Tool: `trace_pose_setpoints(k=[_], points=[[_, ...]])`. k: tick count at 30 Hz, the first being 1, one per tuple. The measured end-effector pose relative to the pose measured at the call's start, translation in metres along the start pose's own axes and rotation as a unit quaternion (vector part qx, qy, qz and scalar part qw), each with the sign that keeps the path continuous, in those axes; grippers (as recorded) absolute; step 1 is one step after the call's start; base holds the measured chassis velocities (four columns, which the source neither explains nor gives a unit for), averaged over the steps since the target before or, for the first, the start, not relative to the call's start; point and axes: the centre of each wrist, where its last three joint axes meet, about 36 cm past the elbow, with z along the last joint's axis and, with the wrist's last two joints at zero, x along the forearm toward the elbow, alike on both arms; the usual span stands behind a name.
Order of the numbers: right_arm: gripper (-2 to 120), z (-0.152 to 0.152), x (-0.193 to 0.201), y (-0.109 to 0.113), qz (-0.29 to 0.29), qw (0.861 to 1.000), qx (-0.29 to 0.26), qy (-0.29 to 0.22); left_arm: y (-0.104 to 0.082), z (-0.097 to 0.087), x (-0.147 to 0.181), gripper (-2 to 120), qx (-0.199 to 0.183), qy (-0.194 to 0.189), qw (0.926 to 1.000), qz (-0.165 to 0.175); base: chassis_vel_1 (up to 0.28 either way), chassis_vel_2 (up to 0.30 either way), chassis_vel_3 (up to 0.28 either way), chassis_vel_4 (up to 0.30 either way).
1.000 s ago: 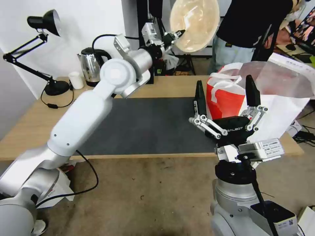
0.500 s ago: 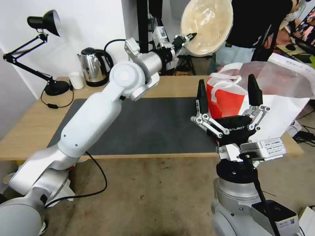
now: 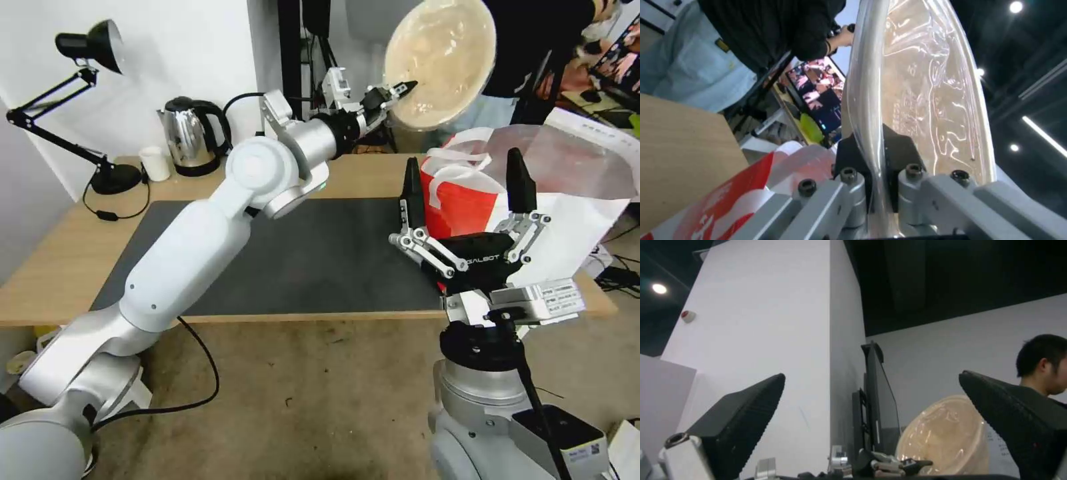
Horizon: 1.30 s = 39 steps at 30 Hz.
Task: Pick up the trash from the table and place it into the takeout bag.
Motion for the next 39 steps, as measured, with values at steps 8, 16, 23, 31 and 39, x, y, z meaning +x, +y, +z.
trace_pose_setpoints(k=[8, 16, 23, 31, 39], points=[[100, 0.000, -0.003, 0.001, 0.002, 1.000, -0.002, -0.008, -0.001, 0.008, -0.002, 2, 0.008, 0.016, 0.9998, 0.008, 0.000, 0.000, 0.000, 0.000], [100, 0.000, -0.005, 0.001, 0.004, 1.000, -0.004, -0.011, -0.001, 0.015, -0.005, 2, 0.015, 0.027, 0.9993, 0.019, 0.000, 0.000, 0.000, 0.000], [100, 0.000, -0.006, 0.002, 0.005, 1.000, -0.005, -0.014, -0.003, 0.019, -0.005, 2, 0.019, 0.038, 0.9985, 0.035, 0.000, 0.000, 0.000, 0.000], [100, 0.000, -0.006, 0.003, 0.007, 1.000, -0.008, -0.017, -0.003, 0.023, -0.005, 2, 0.021, 0.049, 0.9971, 0.054, 0.000, 0.000, 0.000, 0.000], [100, 0.000, -0.008, 0.004, 0.008, 1.000, -0.010, -0.021, -0.001, 0.035, -0.009, 2, 0.028, 0.064, 0.9949, 0.073, 0.000, 0.000, 0.000, 0.000]])
